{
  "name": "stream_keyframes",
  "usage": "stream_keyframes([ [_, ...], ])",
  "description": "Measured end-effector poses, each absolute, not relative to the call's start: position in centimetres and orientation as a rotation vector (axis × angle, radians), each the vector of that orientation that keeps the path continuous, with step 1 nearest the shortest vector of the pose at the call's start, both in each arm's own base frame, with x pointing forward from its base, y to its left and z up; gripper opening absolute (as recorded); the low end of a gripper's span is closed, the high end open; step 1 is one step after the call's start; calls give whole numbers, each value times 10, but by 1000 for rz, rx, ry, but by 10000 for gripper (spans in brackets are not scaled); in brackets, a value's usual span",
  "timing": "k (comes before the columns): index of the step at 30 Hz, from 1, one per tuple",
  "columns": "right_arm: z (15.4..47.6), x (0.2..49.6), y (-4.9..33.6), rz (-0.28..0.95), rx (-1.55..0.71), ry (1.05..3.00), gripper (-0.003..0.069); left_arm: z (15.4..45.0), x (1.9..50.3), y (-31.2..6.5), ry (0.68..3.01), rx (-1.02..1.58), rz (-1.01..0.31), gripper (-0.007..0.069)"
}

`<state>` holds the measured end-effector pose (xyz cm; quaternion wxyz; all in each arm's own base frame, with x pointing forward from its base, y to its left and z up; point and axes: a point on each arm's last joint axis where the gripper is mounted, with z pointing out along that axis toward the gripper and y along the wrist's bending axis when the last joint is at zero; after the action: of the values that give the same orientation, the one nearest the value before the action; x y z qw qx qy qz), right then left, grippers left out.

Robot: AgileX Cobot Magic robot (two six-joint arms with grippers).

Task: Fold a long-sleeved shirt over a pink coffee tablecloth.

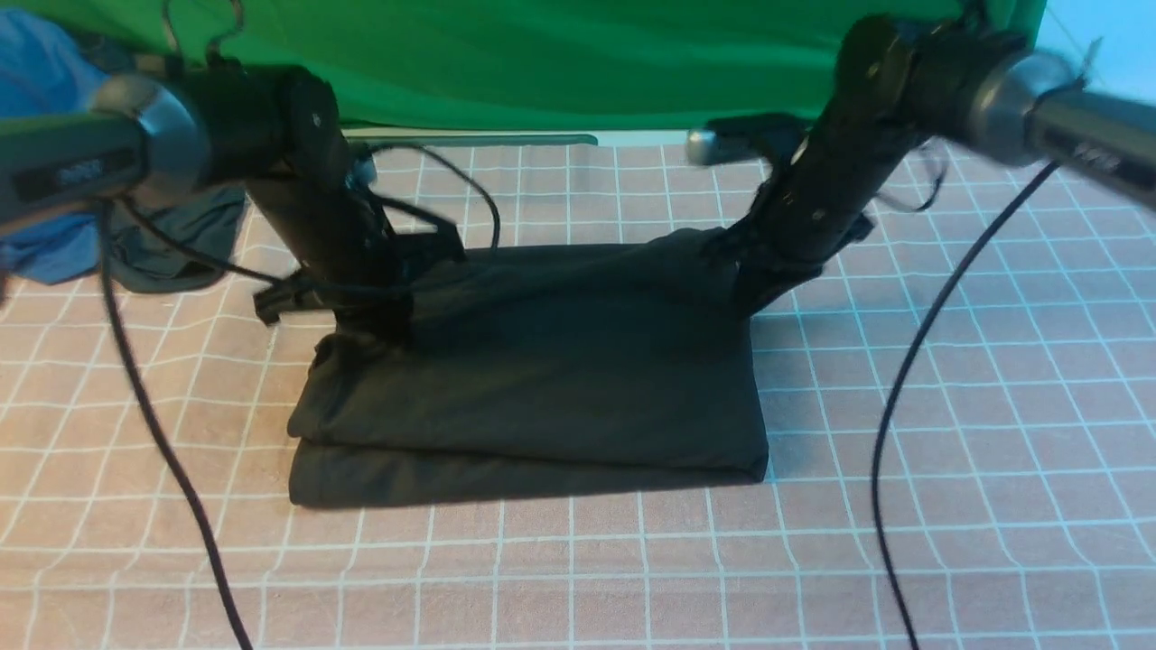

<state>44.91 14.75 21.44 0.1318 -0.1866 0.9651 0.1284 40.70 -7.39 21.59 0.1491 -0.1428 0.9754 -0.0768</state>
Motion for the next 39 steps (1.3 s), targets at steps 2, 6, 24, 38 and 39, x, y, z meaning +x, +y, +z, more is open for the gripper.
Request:
stream_keyframes([
  [2,244,441,135,362,-543,2769,35,249,397,-72,2741,-373,-234,13],
  [6,358,400,102,330,-483,2550,35,345,352,-64,2512,-303,-294,13],
  [24,499,127,34,191,-293,1683,35,423,82,-18,1974,-210,-422,13],
  [38,424,161,37,193,-235,1780,35,358,53,-14,1995,-288,-474,13],
  [39,423,164,37,189,-237,1780,35,359,53,-14,1987,-287,-476,13],
])
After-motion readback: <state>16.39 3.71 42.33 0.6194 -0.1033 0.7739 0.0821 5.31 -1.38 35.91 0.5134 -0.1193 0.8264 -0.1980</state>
